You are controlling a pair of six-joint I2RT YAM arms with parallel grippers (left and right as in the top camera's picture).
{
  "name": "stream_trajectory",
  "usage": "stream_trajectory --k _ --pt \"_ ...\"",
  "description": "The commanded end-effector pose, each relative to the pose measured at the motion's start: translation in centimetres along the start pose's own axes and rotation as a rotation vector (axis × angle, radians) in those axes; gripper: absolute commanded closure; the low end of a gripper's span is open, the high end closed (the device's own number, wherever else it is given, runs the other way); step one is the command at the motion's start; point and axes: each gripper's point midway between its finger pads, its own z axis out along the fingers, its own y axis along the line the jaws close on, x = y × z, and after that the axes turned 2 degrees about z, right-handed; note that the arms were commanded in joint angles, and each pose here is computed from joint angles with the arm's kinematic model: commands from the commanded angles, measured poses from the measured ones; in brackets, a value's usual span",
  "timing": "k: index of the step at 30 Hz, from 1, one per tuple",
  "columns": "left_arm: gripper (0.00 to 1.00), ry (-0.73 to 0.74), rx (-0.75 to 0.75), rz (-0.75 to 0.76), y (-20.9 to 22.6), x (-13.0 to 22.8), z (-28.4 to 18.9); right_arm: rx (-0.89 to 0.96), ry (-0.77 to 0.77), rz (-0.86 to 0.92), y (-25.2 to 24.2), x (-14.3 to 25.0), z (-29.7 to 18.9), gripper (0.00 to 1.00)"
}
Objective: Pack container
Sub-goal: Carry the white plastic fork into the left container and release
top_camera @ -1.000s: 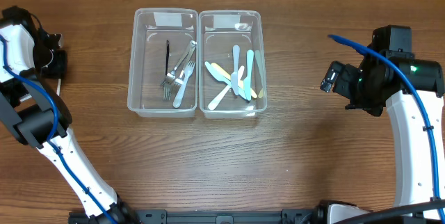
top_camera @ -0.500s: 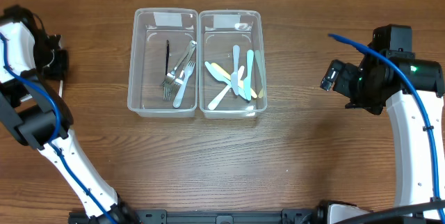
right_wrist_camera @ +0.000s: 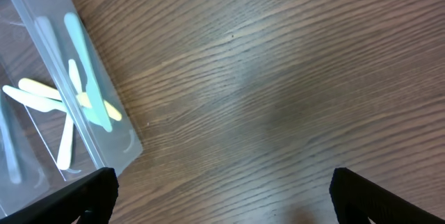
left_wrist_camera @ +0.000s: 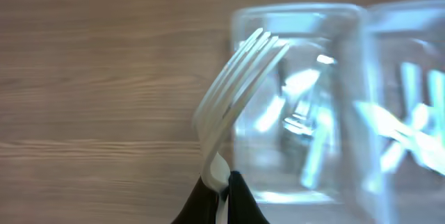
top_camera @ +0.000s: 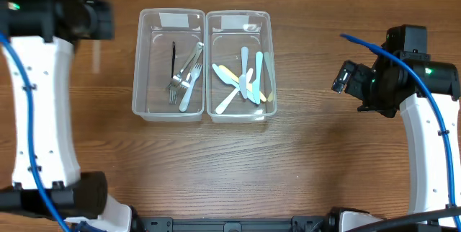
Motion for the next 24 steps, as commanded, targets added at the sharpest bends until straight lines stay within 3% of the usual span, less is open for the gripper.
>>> stream_trajectory --k 1,8,17,24 --pt "0.96 0.085 0.064 -0.016 -5.4 1.0 2.5 0.0 -0.018 0.0 0.0 -0.1 -0.4 0.0" --pt "0.96 0.221 0.117 0.107 -12.7 2.6 8.7 0.001 -0.016 0.001 0.0 -0.1 -0.4 0.0" --pt "0.96 0.488 0.08 0.129 -14.1 7.7 18.4 0.003 -0.011 0.001 0.0 0.0 -0.4 0.0" --pt "0.9 0.562 0.071 0.156 -14.1 9.4 20.0 0.004 -0.01 0.001 0.0 0.1 -0.4 0.0"
